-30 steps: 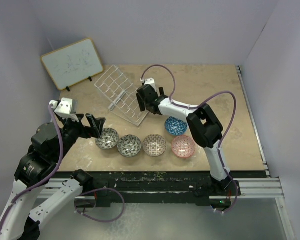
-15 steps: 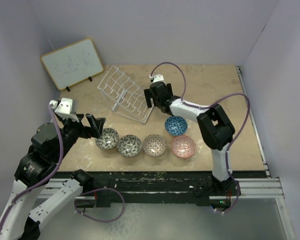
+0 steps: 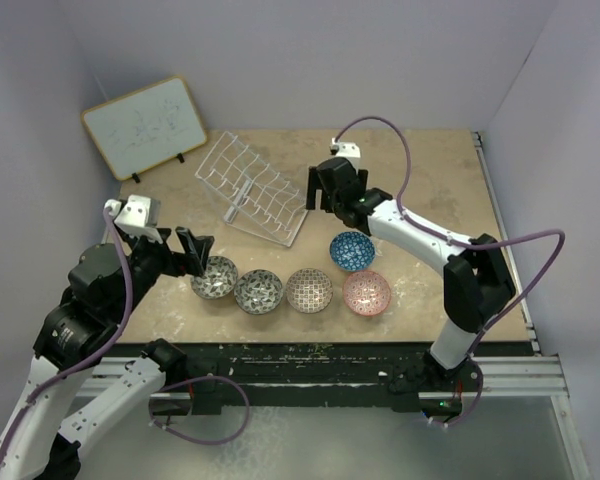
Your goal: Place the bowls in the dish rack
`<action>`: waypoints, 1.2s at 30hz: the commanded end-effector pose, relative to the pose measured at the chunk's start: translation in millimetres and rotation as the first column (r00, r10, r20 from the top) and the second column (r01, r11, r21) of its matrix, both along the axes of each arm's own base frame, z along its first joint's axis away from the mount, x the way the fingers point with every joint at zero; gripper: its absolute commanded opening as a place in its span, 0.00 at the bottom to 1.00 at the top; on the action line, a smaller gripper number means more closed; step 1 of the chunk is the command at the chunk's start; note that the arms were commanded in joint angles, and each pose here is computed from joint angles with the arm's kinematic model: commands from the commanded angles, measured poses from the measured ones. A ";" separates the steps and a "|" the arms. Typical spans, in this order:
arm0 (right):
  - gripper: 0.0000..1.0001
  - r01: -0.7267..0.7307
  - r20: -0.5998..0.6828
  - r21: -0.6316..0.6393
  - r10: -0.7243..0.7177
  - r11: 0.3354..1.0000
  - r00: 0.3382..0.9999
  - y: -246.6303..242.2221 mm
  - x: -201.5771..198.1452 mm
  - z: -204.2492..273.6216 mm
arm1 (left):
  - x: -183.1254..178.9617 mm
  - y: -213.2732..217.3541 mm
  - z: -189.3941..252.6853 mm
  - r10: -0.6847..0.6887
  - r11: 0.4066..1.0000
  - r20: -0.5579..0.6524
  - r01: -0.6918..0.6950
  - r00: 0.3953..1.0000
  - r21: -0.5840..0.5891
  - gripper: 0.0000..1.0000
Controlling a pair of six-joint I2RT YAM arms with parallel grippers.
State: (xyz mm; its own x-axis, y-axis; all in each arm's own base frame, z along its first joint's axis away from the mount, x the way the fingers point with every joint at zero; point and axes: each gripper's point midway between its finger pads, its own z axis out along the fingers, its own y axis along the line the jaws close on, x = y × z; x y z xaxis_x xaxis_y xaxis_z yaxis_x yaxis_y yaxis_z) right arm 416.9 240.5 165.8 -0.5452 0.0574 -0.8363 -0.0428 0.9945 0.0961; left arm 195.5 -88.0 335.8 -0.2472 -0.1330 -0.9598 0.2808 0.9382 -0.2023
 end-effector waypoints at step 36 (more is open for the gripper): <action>0.00 0.199 -0.303 -0.119 -0.226 0.973 0.926 -15.5 -65.4 -81.5 | -13.9 11.0 10.8 0.008 1.000 0.057 -0.007 0.998 -0.020 0.99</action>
